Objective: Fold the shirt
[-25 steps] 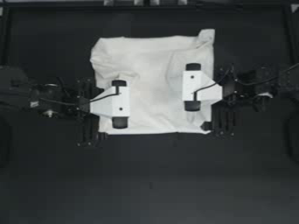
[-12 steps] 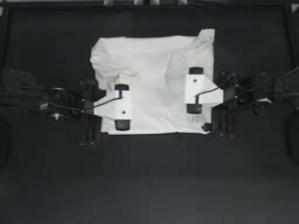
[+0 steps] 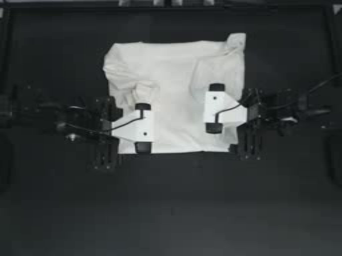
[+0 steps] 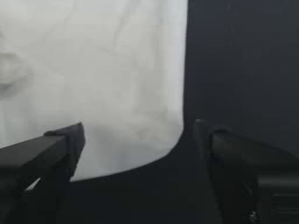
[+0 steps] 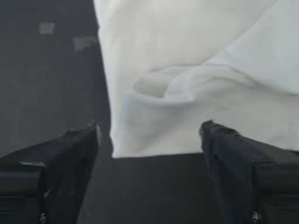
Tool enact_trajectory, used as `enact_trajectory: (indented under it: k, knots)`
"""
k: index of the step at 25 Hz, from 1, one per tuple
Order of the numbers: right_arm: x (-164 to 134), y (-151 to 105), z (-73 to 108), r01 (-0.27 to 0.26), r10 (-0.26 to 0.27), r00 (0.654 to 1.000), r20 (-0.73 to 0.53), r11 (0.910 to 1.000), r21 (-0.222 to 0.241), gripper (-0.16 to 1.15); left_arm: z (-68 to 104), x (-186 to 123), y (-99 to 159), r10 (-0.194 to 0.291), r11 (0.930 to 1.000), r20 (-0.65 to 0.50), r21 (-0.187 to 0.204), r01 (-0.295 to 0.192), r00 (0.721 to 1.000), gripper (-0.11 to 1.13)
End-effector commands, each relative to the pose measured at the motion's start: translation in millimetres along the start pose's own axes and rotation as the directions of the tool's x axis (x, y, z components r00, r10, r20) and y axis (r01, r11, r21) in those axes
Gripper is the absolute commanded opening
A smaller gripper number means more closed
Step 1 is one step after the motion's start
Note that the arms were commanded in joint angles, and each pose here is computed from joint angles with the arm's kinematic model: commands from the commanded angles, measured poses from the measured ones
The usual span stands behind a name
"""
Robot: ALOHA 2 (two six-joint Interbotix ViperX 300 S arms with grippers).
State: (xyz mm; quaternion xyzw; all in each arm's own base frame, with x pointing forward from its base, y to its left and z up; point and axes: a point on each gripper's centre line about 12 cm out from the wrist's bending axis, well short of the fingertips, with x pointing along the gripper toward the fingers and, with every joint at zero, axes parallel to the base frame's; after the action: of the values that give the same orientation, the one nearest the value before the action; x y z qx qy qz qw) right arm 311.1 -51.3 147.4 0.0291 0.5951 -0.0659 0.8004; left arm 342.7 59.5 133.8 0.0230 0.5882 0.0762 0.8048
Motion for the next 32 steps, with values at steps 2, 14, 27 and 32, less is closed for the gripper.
enact_trajectory:
  k: [2, 14, 27, 32]
  knots:
    - [-1.6, 1.2, 1.6, -0.003, 0.003, 1.0, 0.018, 1.0, 0.004, 0.97, 5.8, -3.9, 1.2, 0.002, 1.0, 0.035, -0.001, -0.002, 0.999, 1.02]
    - [20.4, 2.5, 0.3, -0.009, 0.009, 1.0, -0.011, 0.9999, 0.01, 0.97, 2.0, 14.3, 1.4, -0.001, 1.0, -0.001, -0.002, 0.001, 1.0, 1.01]
    - [40.8, 7.6, -3.0, -0.021, 0.021, 0.999, -0.038, 0.9997, 0.011, 0.97, -3.5, 29.6, 8.5, 0.002, 0.9998, -0.042, -0.021, -0.002, 0.999, 0.99]
    - [45.3, 7.3, -3.8, -0.02, 0.021, 0.999, -0.041, 0.9997, 0.01, 0.95, -4.2, 30.8, 10.5, 0.003, 0.9996, -0.046, -0.028, -0.004, 0.999, 0.86]
